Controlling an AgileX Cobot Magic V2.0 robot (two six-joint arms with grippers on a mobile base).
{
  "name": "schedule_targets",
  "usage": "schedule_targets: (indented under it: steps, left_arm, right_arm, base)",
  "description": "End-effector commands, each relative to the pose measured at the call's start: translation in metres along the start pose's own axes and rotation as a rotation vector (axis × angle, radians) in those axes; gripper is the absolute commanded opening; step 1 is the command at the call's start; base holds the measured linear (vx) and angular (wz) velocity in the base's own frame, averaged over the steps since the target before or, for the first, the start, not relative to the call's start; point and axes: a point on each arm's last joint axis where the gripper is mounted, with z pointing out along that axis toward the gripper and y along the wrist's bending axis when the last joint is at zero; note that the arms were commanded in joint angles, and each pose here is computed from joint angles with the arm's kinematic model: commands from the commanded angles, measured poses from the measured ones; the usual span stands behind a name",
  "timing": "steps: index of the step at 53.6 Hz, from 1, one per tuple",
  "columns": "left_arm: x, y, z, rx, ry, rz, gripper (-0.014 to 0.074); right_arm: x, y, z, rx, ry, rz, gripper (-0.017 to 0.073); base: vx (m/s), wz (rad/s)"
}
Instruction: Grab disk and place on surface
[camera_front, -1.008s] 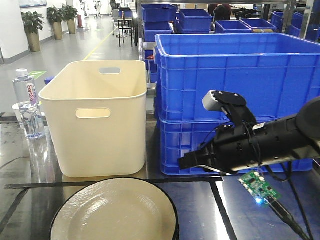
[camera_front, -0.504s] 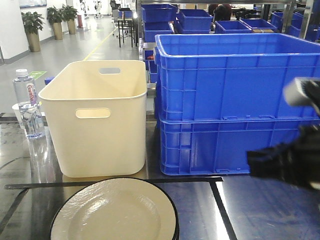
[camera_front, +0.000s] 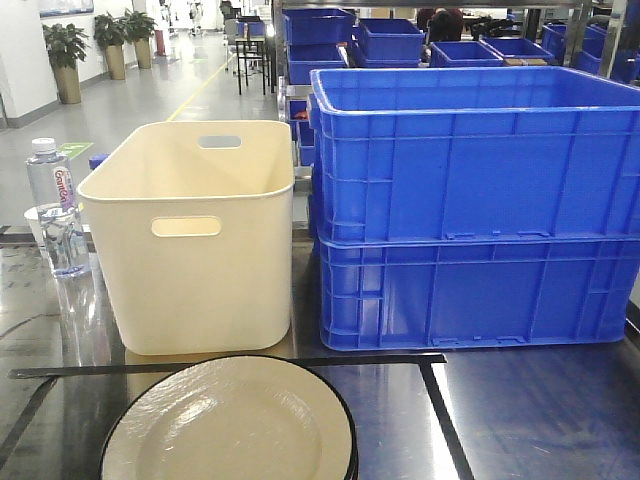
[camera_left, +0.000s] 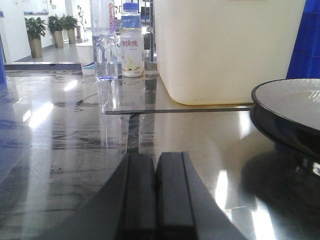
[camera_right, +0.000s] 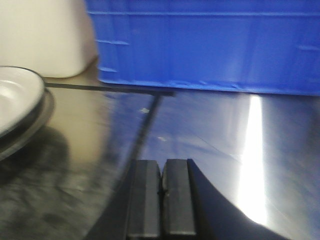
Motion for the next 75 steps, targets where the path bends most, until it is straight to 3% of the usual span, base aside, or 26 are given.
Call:
schedule_targets:
  steps: [1,10,24,75]
  left_arm:
    - [-0.013,0.000,-0.001,0.006,-0.094,0.004,-0.0008]
    - [-0.013,0.000,-0.001,0.006,-0.094,0.004,-0.0008]
    - [-0.013,0.000,0.000,0.006,-0.092,0.004,-0.0007]
    - [-0.013,0.000,-0.001,0.006,-0.093,0.004,-0.0007]
  right_arm:
    - [0.000,-0.005,-0.013,0.051,-0.149,0.006,-0.0008]
    - [0.039,-0.009,-0.027,0.112,-0.210,0.017,-0.0008]
    - [0.088,-0.008,-0.020,0.092,-0.266,0.023,-0.0008]
    - [0.085,-0.007,-0.021,0.089,-0.284,0.023,-0.0008]
  base:
    - [0.00,0.00]
    - [0.00,0.00]
    - [0.00,0.00]
    - [0.00,0.00]
